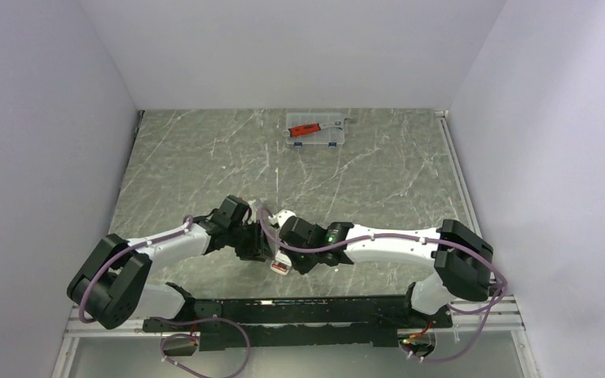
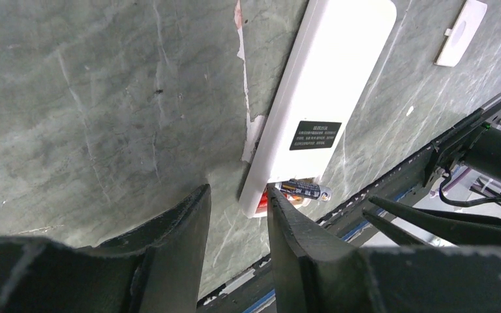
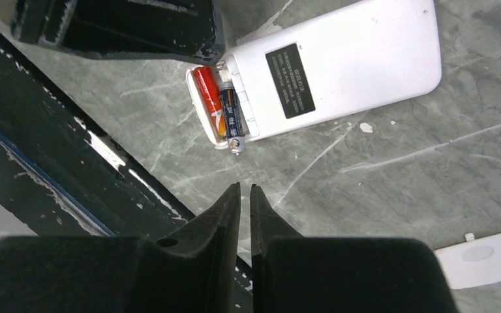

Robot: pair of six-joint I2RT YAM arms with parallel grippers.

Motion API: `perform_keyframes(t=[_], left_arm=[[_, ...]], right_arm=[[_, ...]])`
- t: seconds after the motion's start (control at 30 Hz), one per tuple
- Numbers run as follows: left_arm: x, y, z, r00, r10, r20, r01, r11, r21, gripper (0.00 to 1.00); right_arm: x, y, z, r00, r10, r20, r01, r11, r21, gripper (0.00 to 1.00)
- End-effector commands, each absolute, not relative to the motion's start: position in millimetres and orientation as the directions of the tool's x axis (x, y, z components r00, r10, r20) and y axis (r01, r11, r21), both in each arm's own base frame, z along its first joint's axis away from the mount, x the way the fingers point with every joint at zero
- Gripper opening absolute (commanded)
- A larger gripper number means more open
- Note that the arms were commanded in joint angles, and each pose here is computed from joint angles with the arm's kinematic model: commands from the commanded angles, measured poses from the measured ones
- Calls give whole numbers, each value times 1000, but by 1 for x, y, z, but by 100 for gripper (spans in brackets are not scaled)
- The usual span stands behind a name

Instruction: Load the batteries into the remote control

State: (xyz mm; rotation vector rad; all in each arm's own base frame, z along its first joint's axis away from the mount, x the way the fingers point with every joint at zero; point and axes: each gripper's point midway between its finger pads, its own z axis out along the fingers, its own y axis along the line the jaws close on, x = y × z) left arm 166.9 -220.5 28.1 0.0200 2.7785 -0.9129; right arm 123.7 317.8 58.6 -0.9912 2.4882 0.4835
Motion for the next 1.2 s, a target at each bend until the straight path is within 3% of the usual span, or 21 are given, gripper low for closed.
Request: perform_keyframes(t=[0.0,1.17], left_arm=[[180,-234,41,-967,-51,-251,121,774,-621,42],[182,-240,41,-969,-46,-242,125,757,-642,38]], right_arm=[[133,335,73,-694,-451,-562,-655,719,231,13],[137,339,48,-797,-368,-479,-543,783,303,17]])
